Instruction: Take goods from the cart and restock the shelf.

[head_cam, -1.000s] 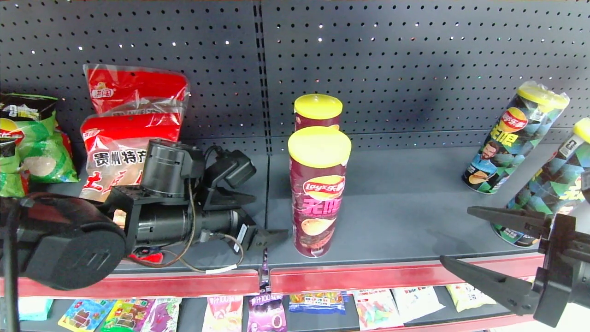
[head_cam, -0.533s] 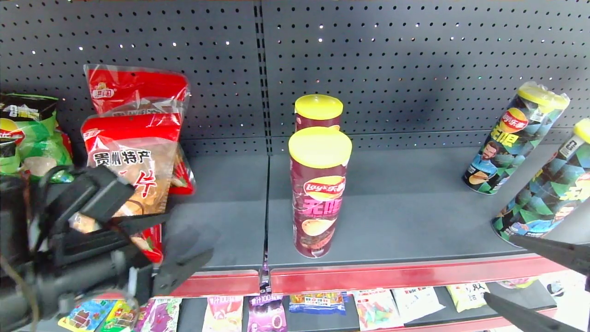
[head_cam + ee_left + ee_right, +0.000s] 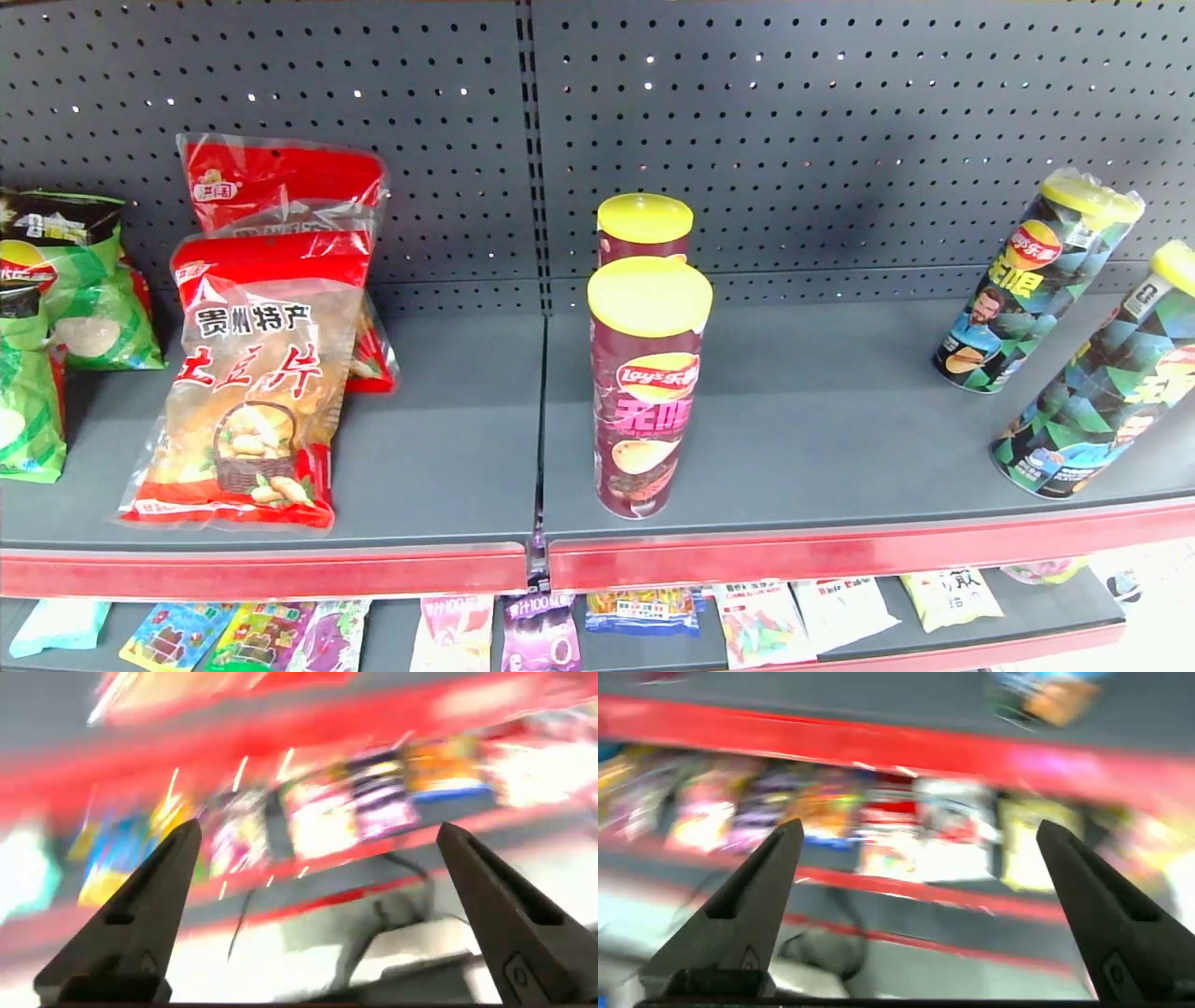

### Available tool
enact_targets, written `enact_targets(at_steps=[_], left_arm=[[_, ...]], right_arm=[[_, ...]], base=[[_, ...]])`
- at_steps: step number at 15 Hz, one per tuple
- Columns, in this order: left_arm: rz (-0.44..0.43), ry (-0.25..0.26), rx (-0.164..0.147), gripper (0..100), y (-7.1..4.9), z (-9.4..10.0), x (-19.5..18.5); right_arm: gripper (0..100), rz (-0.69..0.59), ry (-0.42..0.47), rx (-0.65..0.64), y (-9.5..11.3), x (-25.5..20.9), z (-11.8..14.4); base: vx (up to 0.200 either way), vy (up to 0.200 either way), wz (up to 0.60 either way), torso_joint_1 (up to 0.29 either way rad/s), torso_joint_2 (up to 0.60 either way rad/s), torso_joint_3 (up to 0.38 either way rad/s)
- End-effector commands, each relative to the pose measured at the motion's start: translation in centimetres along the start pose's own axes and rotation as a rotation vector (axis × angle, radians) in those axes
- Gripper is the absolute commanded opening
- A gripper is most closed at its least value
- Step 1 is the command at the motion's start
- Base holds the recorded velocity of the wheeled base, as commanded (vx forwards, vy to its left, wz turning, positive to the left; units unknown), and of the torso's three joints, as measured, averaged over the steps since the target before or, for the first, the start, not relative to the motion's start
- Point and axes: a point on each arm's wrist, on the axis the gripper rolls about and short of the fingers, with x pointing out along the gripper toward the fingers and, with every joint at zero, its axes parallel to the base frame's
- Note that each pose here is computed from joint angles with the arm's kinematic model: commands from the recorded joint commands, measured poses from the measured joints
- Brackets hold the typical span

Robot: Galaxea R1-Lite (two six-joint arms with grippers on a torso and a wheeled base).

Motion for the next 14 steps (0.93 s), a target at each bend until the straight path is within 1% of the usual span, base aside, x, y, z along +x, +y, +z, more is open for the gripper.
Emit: enact_targets(at_steps=[1, 2, 3, 4, 5, 6, 7, 8, 9, 10, 11, 12, 13, 14], left_arm=[[0.044, -0.119, -0.079, 100, -0.1, -2.7, 0.0], [0.003, -0.165, -0.08, 100, -0.2, -2.8, 0.7], [-0.078, -0.291, -0.071, 100, -0.4, -2.8, 1.9], [-0.1, -0.357, -0.044, 100, -0.5, -3.1, 2.6], [-0.09, -0.36, -0.047, 100, -0.5, -3.1, 2.7], [-0.024, -0.355, -0.06, 100, -0.3, -3.2, 2.7], [0.039, -0.356, -0.073, 100, -0.2, -3.3, 2.7], [0.026, -0.356, -0.071, 100, -0.2, -3.3, 2.7], [0.026, -0.356, -0.071, 100, -0.2, -3.3, 2.7], [0.017, -0.354, -0.066, 100, -0.2, -3.3, 2.7], [-0.07, -0.349, -0.036, 100, -0.4, -3.3, 2.7], [-0.108, -0.348, -0.02, 100, -0.5, -3.3, 2.7], [-0.13, -0.342, -0.013, 100, -0.5, -3.3, 2.7], [-0.133, -0.342, -0.014, 100, -0.5, -3.3, 2.7]], right_arm=[[100, -0.102, -0.098, 0.013, 0.3, -1.1, -2.2], [100, -0.121, -0.082, 0.015, 0.3, -0.7, -3.0], [100, -0.154, -0.102, 0.015, 0.2, 0.0, -3.4], [100, -0.165, -0.126, 0.011, 0.1, 0.7, -3.9], [100, -0.173, -0.153, -0.006, 0.1, 1.2, -4.2], [100, -0.138, -0.182, -0.007, 0.2, 1.4, -4.1], [100, -0.103, -0.181, -0.012, 0.2, 1.5, -4.3], [100, -0.1, -0.207, -0.019, 0.2, 1.6, -4.2], [100, -0.1, -0.213, -0.019, 0.2, 1.6, -4.2], [100, -0.077, -0.243, -0.018, 0.3, 1.8, -4.2], [100, -0.069, -0.242, -0.018, 0.3, 1.9, -4.4], [100, -0.058, -0.223, 0.002, 0.3, 2.1, -4.7], [100, -0.03, -0.21, 0.044, 0.4, 2.3, -5.0], [100, -0.026, -0.197, 0.048, 0.3, 2.4, -4.9]], base=[[0.0, 0.0, 0.0, 0.0, 0.0, 0.0], [0.0, 0.0, 0.0, 0.0, 0.0, 0.0], [0.0, 0.0, 0.0, 0.0, 0.0, 0.0], [0.0, 0.0, 0.0, 0.0, 0.0, 0.0], [0.0, 0.0, 0.0, 0.0, 0.0, 0.0], [0.0, 0.0, 0.0, 0.0, 0.0, 0.0], [0.0, 0.0, 0.0, 0.0, 0.0, 0.0], [0.0, 0.0, 0.0, 0.0, 0.0, 0.0], [0.0, 0.0, 0.0, 0.0, 0.0, 0.0], [0.0, 0.0, 0.0, 0.0, 0.0, 0.0], [0.0, 0.0, 0.0, 0.0, 0.0, 0.0], [0.0, 0.0, 0.0, 0.0, 0.0, 0.0], [0.0, 0.0, 0.0, 0.0, 0.0, 0.0], [0.0, 0.0, 0.0, 0.0, 0.0, 0.0]])
